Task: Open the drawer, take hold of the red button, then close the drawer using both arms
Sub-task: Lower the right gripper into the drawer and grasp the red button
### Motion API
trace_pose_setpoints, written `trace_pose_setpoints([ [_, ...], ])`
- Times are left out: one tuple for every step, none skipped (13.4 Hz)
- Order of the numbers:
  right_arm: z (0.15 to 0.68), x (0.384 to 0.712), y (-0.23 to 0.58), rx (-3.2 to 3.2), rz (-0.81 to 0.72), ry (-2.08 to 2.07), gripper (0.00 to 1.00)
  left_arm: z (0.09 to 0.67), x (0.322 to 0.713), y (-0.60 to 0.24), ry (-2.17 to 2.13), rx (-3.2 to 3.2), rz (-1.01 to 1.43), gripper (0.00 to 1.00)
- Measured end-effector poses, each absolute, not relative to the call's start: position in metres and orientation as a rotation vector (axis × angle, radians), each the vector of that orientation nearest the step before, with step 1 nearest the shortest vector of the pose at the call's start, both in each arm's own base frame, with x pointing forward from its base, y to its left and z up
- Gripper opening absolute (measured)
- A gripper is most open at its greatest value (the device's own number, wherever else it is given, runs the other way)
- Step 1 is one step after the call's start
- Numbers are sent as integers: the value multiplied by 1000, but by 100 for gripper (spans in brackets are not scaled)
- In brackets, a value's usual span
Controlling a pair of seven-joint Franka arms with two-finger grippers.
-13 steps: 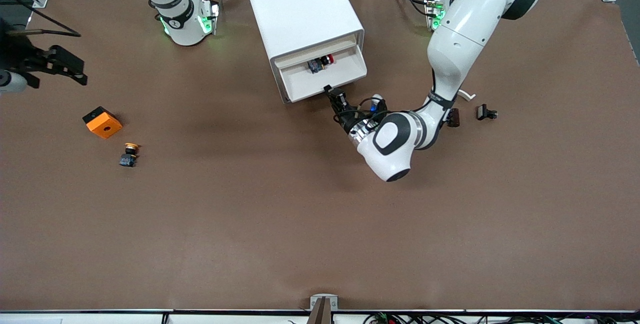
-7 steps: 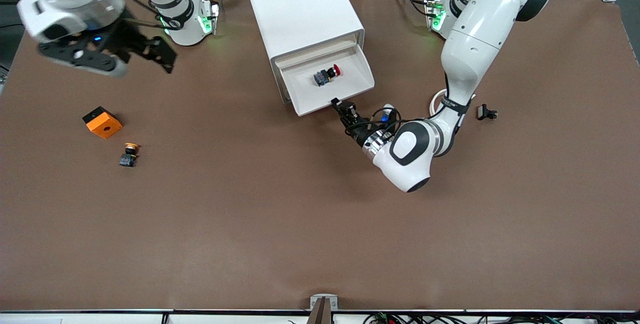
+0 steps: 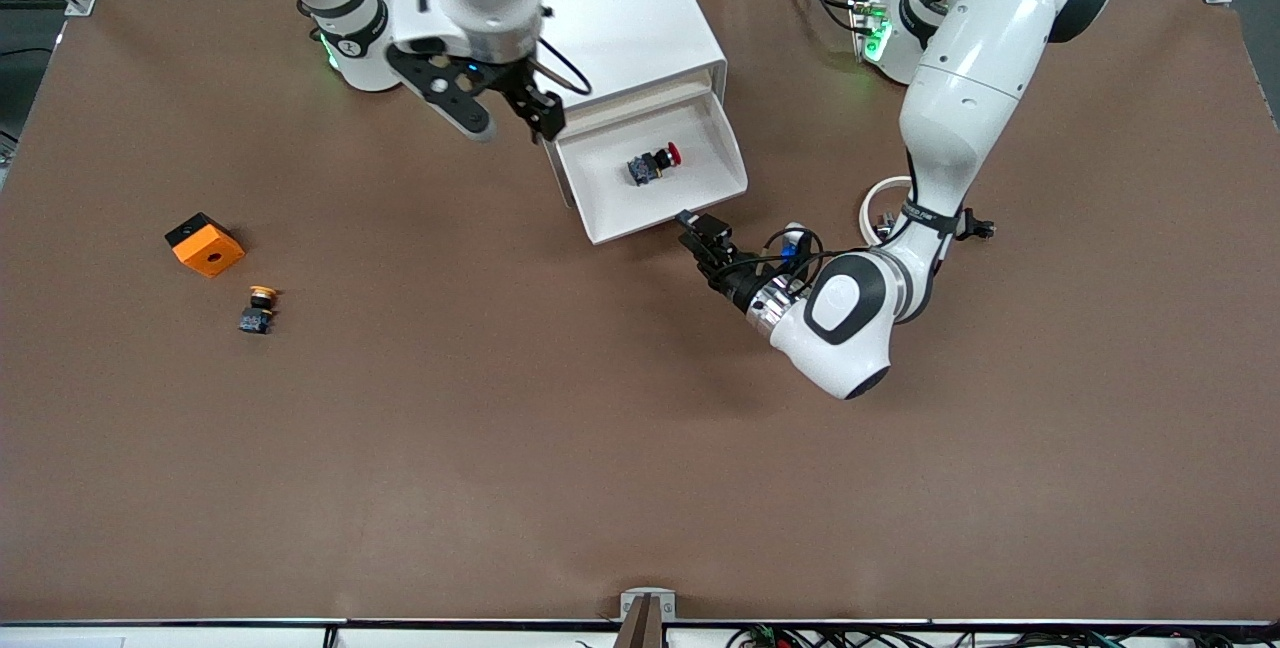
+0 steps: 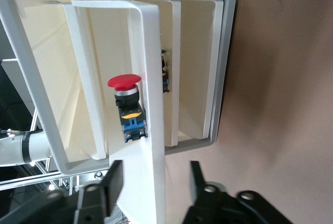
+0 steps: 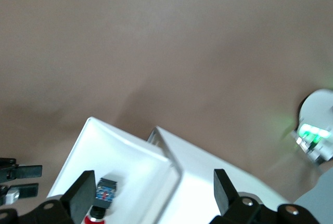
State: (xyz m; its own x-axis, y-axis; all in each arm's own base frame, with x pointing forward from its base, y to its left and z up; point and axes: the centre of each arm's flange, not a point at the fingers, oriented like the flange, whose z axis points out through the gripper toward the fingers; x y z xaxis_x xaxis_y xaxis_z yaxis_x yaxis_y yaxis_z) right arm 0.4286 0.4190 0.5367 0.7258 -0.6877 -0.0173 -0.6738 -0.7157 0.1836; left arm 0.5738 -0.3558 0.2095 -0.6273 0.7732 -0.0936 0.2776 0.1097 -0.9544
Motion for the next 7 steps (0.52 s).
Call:
trace_pose_setpoints([
  [516,430,432,2732,-128,-1156,100,218,581,-353,-1971,-1038,1543,74],
  [497,432,444,2705,-124,-1209,100,229,590,-349,-1985,-1066,1543,86],
  [479,433,455,2683,-113,-1260,100,241,599,-345,-1999,-1116,1524,97],
  [463,433,465,2663,-102,-1310,100,253,604,-341,-2002,-1197,1495,100],
  [448,433,472,2641,-92,-1358,100,265,609,-336,-1993,-1310,1471,100],
  [436,434,479,2622,-87,-1402,100,277,614,-327,-1981,-1426,1450,100],
  [425,436,483,2605,-90,-1445,100,286,621,-313,-1968,-1538,1434,100],
])
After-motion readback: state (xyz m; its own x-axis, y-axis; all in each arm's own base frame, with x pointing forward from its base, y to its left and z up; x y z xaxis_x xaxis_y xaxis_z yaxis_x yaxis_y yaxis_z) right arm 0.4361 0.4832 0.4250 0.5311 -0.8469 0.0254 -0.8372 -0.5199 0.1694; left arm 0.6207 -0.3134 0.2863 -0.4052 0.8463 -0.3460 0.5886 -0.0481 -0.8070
